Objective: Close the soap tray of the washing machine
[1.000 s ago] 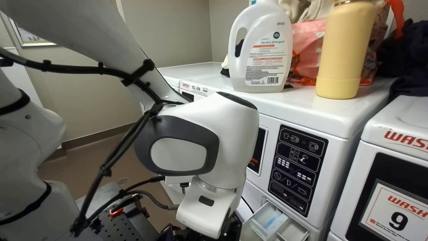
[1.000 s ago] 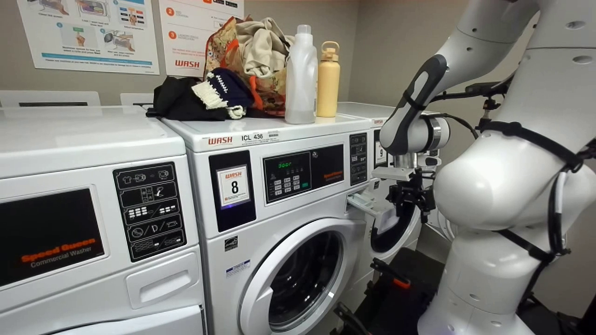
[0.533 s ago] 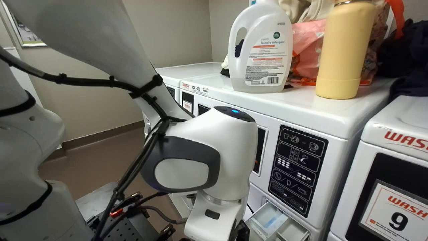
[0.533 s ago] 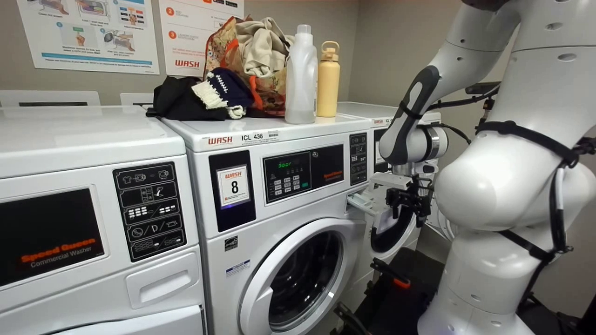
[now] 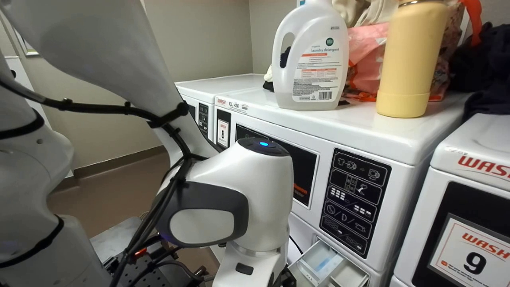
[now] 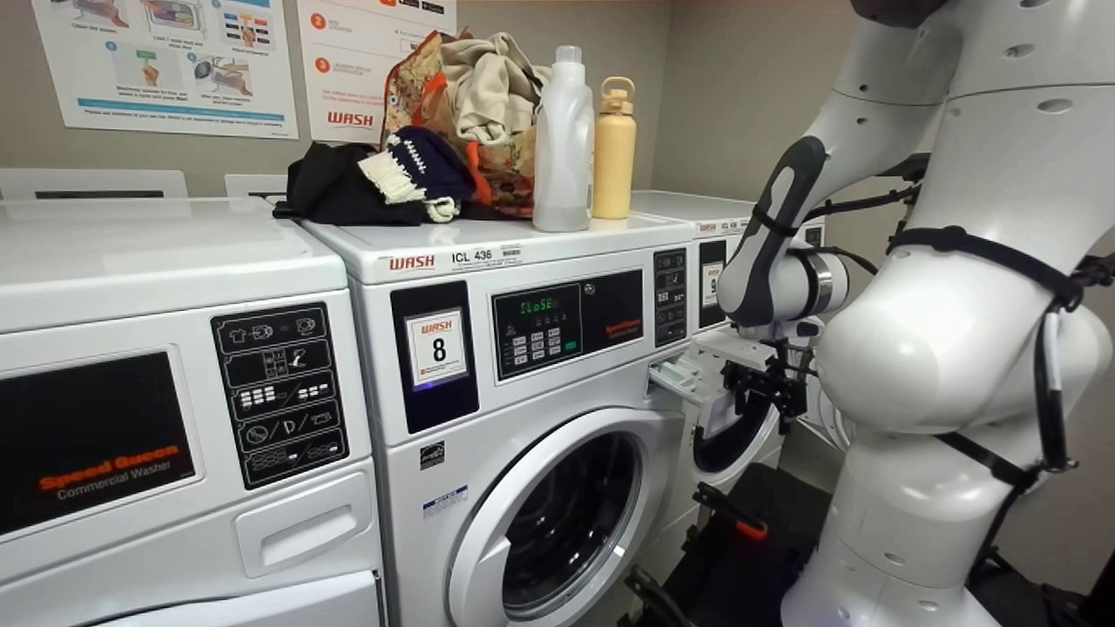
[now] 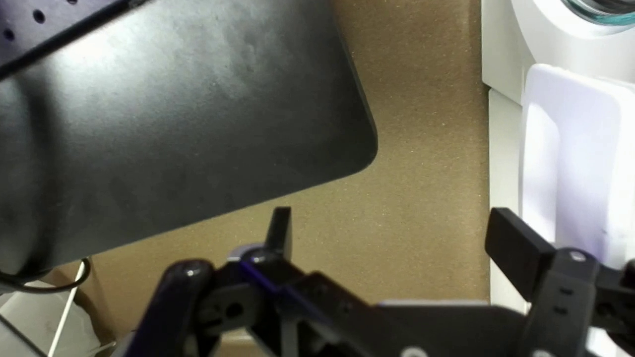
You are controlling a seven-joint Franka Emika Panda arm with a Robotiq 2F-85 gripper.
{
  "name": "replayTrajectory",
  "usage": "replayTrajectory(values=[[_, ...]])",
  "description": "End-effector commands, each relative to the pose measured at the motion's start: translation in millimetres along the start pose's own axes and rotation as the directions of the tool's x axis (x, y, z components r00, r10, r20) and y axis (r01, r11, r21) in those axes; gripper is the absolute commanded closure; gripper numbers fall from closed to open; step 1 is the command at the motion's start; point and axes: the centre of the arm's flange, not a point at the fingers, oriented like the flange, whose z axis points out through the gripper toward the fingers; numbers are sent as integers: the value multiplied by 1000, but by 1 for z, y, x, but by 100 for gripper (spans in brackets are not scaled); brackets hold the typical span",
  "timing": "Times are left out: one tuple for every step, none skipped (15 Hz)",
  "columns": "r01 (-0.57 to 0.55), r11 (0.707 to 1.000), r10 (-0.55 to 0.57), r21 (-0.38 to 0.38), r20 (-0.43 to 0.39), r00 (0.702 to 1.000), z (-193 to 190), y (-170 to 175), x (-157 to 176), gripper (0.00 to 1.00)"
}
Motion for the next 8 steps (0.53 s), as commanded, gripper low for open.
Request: replayTrajectory(values=[[25,996,-22,90,-31,999,-6,-15,-14,0],[26,995,-23,101,-29,999,-10,-14,-14,0],[24,994,-21,109,-27,999,-12,-14,-14,0],[24,993,-21,118,-26,999,-15,-14,-14,0],[23,992,-20,126,-26,999,-17,-14,-14,0],[23,990,-20,136,-24,1000,-20,-16,-14,0],[31,984,-25,176,-36,999,-26,-21,-15,0],[43,976,-33,216,-47,998,-33,-28,-19,0]])
